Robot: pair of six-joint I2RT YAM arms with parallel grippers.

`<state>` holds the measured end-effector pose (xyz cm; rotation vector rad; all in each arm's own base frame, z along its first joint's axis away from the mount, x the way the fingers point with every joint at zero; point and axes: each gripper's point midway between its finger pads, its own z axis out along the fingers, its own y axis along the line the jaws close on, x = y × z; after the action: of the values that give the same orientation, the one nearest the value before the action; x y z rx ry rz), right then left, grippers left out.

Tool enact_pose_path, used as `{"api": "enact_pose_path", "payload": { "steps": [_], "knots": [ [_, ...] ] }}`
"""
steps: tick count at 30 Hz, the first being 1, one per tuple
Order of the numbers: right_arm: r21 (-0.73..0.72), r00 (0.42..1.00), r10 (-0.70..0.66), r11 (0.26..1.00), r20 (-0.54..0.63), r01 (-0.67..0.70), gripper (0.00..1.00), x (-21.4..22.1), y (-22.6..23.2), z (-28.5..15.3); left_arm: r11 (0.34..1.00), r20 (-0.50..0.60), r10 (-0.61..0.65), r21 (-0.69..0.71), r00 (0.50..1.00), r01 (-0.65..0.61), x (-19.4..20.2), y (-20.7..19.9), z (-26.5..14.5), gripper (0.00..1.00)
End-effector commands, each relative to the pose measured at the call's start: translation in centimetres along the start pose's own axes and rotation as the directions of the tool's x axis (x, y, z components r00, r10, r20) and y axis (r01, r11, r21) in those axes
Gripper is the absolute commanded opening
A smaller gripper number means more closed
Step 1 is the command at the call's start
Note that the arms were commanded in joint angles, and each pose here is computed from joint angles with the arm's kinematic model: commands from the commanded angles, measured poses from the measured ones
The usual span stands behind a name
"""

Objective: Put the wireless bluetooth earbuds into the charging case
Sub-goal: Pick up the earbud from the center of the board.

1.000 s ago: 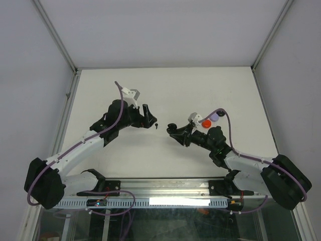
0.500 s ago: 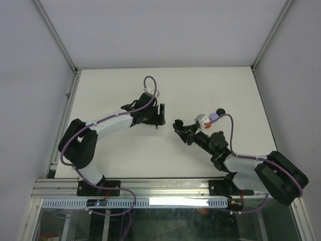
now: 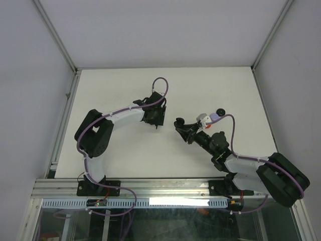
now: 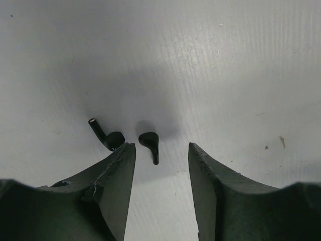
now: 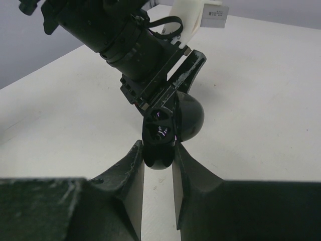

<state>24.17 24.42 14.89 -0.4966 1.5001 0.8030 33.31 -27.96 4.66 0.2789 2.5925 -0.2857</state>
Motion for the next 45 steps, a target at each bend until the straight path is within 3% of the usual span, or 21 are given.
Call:
{"api": "enact_pose_path", "payload": {
  "steps": [1, 13, 27, 35, 45],
  "knots": [
    [0.002, 0.996, -0.003, 1.000, 0.092, 0.003, 0.00, -2.6, 0.1, 0.2, 0.999, 0.020, 0.029, -0.016, 0.999, -0.029, -1.3, -0.3, 0.1, 0.46],
    [-0.012, 0.996, -0.002, 1.000, 0.086, 0.003, 0.00, -2.6, 0.3, 0.3, 0.996, -0.049, 0.050, -0.073, 0.998, -0.054, 0.2, 0.8, 2.0, 0.43],
    [-0.018, 0.997, -0.004, 1.000, 0.083, 0.006, 0.00, -2.5, 0.4, 0.3, 0.993, -0.102, 0.057, -0.100, 0.993, -0.068, 1.5, 1.3, 2.5, 0.26],
    [-0.050, 0.996, -0.016, 0.999, 0.090, 0.021, 0.00, -2.6, 1.0, 0.2, 0.992, 0.037, 0.047, -0.116, 0.998, -0.043, -1.0, 0.6, -0.8, 0.17],
    [-0.064, 0.994, -0.037, 0.997, 0.104, 0.044, 0.00, -2.8, 1.2, 0.0, 0.995, 0.261, 0.029, -0.096, 0.965, -0.004, -4.1, -0.8, -6.3, 0.17]
  ]
}}
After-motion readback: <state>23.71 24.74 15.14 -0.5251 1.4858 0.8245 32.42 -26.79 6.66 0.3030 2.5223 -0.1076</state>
